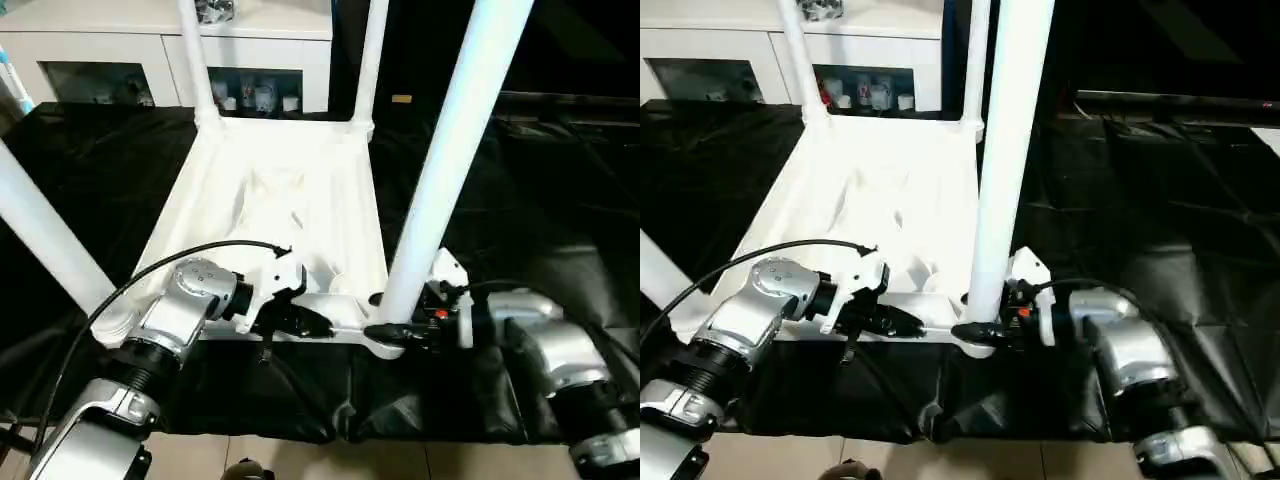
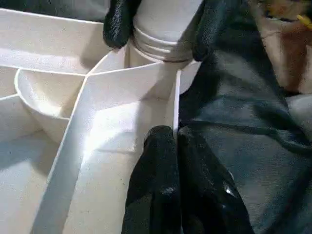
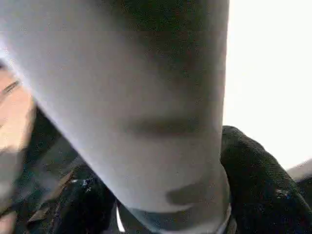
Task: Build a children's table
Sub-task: Rotate leg to tighten
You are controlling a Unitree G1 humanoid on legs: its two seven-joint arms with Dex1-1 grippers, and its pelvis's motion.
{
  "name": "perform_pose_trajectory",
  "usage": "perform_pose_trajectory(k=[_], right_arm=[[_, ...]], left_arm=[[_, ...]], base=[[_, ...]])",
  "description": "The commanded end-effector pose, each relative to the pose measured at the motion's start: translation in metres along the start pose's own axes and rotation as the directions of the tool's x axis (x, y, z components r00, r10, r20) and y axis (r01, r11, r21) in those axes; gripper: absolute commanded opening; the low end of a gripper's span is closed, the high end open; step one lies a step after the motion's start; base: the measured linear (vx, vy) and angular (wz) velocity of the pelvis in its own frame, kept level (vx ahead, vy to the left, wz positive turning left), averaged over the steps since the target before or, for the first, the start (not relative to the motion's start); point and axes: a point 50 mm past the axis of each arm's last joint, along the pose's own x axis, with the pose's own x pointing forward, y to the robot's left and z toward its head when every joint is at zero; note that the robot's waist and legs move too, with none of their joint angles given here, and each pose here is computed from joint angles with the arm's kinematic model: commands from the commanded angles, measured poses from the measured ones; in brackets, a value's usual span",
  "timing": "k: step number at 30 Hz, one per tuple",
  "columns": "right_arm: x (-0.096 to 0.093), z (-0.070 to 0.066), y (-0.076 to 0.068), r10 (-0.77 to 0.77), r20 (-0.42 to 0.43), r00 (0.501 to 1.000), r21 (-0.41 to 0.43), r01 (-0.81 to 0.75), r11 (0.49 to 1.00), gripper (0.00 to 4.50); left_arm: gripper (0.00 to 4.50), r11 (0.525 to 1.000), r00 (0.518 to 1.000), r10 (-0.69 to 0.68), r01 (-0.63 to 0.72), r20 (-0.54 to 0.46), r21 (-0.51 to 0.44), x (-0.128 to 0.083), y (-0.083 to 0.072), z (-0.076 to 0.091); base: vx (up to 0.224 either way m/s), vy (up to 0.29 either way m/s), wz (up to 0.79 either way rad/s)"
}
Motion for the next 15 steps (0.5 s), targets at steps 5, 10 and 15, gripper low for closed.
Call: perform_pose_trajectory(k=[5,10,15], right_arm=[[0.049,-0.008,-0.007,-0.324,0.082,0.942,0.145,0.311,0.939,2.67],[0.074,0.000,-0.011,-0.510,0.097,0.854,0.252,0.475,0.843,2.67],[0.079,0.011,-0.009,-0.518,0.164,0.840,0.208,0.483,0.850,3.02]], left_arm=[[0.00,0.963,0.959,0.270,-0.269,0.084,-0.025,0.025,0.015,0.026],[0.00,0.943,0.939,0.333,-0.330,0.090,-0.043,0.048,0.012,0.033],[0.00,0.955,0.950,0.297,-0.297,0.101,-0.016,0.057,0.007,0.039]], base=[[0.000,0.000,0.00],[0.000,0.000,0.00],[0.000,0.000,0.00]])
